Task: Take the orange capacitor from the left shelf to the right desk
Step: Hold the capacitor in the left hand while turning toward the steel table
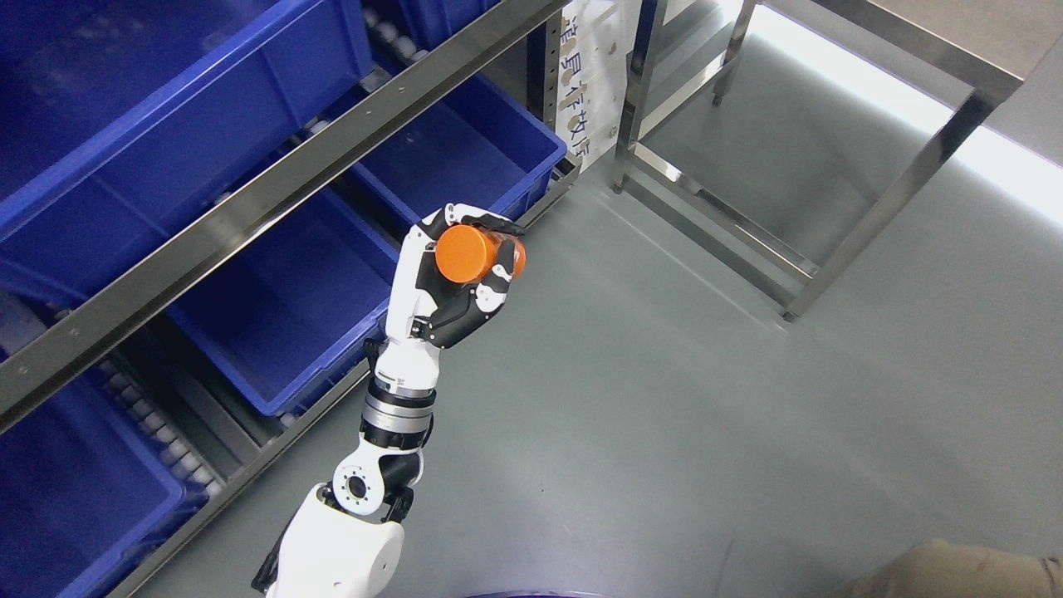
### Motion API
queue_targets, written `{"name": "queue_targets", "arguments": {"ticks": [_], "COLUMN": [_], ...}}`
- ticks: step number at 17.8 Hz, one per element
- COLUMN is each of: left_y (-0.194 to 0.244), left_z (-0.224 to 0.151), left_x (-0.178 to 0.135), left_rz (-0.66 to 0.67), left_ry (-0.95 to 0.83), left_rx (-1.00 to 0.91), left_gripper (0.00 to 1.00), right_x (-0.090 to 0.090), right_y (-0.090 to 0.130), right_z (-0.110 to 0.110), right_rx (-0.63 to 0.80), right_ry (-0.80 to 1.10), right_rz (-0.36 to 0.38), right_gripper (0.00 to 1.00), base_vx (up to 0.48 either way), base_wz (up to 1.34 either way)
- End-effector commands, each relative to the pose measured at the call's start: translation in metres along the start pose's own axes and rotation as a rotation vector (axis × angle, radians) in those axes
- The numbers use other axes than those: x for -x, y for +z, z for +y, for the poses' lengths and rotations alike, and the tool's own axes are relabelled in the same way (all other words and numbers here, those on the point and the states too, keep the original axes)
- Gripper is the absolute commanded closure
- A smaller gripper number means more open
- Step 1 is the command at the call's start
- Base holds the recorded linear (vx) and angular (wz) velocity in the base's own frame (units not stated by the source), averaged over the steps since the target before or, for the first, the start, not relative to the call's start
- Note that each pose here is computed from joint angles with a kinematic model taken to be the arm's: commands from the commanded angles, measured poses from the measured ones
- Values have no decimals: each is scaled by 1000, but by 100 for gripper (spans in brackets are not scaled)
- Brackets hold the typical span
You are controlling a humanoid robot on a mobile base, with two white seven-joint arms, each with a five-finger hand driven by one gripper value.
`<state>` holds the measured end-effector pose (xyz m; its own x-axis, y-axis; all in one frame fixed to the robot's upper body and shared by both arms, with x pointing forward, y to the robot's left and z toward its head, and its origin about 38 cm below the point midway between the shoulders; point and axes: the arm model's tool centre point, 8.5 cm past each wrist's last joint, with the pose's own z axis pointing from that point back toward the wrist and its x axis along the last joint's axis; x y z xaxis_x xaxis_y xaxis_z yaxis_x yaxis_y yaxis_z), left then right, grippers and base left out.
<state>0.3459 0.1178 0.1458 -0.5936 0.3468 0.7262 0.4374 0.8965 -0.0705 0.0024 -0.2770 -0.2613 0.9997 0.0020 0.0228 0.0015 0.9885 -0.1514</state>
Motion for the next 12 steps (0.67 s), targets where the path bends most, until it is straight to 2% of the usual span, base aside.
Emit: {"name": "queue_targets", "arguments": {"ticks": [1, 10, 12], "left_y": [0, -7, -5], "left_z": [-10, -11, -26], "left_x": [2, 4, 6], "left_rz": [10, 16, 25], "left_ry": [5, 6, 34], "left_rx": [49, 63, 97], "left_gripper": [98, 98, 98], "right_x": [9, 8, 9], "right_y": [-1, -1, -1], "right_z": [-11, -11, -11], "right_rx": [17, 17, 17], "right_ry": [-3, -4, -3], "right_rz": [6, 4, 6], "right_gripper": [0, 0, 0], "base_vx": [234, 293, 310], "base_wz": [-313, -281, -269]}}
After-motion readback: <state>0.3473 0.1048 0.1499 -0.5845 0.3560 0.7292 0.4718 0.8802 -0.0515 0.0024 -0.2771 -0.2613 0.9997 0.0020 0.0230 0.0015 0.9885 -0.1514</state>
